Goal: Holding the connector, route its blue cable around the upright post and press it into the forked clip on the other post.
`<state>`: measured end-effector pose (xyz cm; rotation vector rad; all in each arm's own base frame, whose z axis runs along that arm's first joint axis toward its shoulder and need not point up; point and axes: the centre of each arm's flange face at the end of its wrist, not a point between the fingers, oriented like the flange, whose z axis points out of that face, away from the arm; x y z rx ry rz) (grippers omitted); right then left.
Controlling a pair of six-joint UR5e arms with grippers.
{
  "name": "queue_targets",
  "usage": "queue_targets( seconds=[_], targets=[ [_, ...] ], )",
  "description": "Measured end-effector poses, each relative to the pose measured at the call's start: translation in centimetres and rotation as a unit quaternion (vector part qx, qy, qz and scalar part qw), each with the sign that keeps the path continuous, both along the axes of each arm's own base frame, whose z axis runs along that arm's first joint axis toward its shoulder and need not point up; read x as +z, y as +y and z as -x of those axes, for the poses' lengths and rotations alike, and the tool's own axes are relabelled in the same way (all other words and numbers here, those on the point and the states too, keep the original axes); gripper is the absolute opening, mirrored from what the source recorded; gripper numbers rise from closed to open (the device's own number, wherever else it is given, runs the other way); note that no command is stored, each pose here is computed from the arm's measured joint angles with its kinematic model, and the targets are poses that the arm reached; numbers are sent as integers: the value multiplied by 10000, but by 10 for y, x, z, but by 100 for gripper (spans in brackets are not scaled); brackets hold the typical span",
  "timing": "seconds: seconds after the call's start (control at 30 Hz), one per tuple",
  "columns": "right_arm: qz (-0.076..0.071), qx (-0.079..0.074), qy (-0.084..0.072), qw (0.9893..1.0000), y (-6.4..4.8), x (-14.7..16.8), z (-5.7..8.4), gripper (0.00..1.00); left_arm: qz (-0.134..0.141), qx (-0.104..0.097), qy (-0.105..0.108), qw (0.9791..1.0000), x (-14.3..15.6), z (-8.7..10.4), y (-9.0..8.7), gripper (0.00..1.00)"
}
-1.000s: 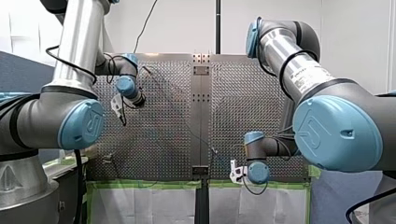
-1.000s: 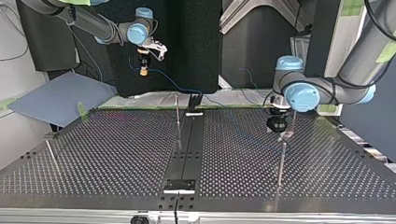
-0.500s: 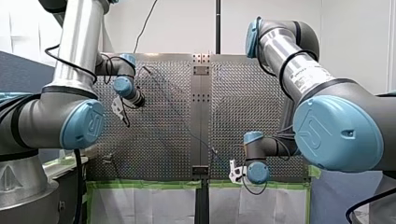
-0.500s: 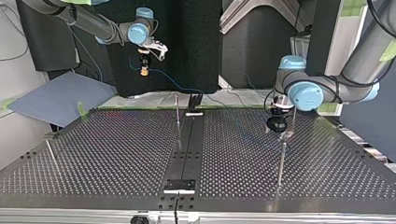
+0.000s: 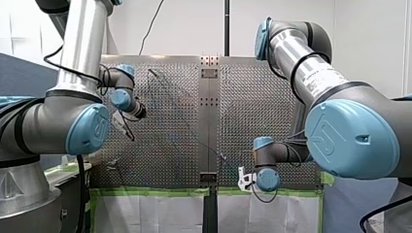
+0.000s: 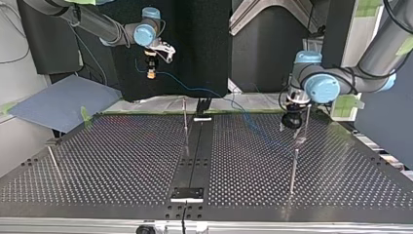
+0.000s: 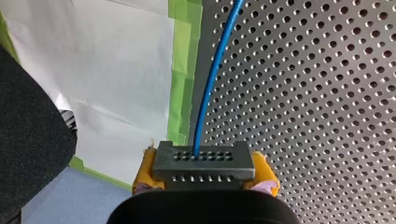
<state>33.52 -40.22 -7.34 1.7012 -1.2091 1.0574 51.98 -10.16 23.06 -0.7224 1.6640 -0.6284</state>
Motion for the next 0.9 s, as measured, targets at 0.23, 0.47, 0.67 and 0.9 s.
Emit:
queue_targets(
  seconds=[0.23,0.47,0.67,0.9],
  targets=[
    [-5,-6,-2,10000,0,0,0,0,356,266,249,9987,-17,15,12,100],
    [2,-20,-18,10000,-1,0,1,0,277,573,355,9973,0,29,16,100],
    [-2,36,-61,10000,-3,0,0,0,-31,778,366,9963,22,40,21,100],
    [-34,42,-86,9999,-5,1,-1,0,-367,1020,383,9934,45,52,28,100]
  ],
)
